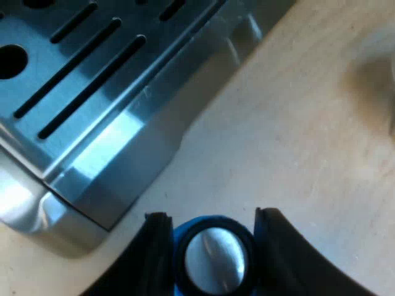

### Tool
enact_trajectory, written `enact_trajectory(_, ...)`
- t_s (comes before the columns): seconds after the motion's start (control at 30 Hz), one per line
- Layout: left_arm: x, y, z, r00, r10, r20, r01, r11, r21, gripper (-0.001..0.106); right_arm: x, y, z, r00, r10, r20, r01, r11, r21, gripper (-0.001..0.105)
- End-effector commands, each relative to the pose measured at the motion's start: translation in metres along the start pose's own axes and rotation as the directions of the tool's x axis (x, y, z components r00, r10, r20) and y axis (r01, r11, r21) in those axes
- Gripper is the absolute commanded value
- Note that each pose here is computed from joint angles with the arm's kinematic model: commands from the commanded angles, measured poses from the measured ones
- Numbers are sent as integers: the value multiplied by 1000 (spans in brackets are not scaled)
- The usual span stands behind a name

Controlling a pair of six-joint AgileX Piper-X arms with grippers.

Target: Grind coffee beans and then tamp

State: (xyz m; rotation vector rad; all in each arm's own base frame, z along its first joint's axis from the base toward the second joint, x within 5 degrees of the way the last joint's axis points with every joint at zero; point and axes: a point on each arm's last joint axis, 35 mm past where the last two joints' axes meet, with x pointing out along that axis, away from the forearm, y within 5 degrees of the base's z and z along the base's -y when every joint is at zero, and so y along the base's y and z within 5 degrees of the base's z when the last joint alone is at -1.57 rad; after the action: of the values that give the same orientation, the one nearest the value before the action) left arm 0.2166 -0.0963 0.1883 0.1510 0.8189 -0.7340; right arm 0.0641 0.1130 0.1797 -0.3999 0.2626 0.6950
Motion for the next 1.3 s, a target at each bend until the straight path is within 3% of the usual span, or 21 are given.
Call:
enact_trajectory(0.03, 3, 2, 3, 999, 22, 26, -23, 1000, 9, 0, 0, -1, 2, 1000, -5, 11, 5, 1000, 1, 59)
enact_trajectory(0.33, 23, 8, -5, 1000, 14, -25, -15, 1000, -8, 0, 0, -1, 2, 1000, -5, 11, 5, 1000, 4, 59)
enact_trajectory(0.73, 24, 9, -6, 999, 22, -36, -22, 1000, -11, 1, 0, -1, 2, 1000, -5, 11, 5, 1000, 4, 59)
enact_trajectory(0.87, 24, 9, -7, 999, 21, -41, -22, 1000, -13, 20, 0, -1, 2, 1000, -5, 10, 5, 1000, 3, 59)
enact_trajectory(0.93, 24, 8, -8, 999, 20, -49, -20, 1000, -15, 38, 0, -1, 2, 1000, -5, 10, 5, 1000, 3, 59)
enact_trajectory(1.03, 24, 8, -8, 999, 20, -49, -20, 1000, -16, 58, 0, -1, 2, 1000, -5, 10, 5, 1000, 3, 59)
enact_trajectory(1.13, 24, 8, -8, 999, 20, -49, -20, 1000, -16, 66, 0, -1, 2, 1000, -5, 10, 5, 1000, 3, 59)
enact_trajectory(1.3, 18, 7, -4, 999, 29, -23, -30, 999, -44, 66, 0, -1, 2, 1000, -5, 10, 5, 1000, 3, 59)
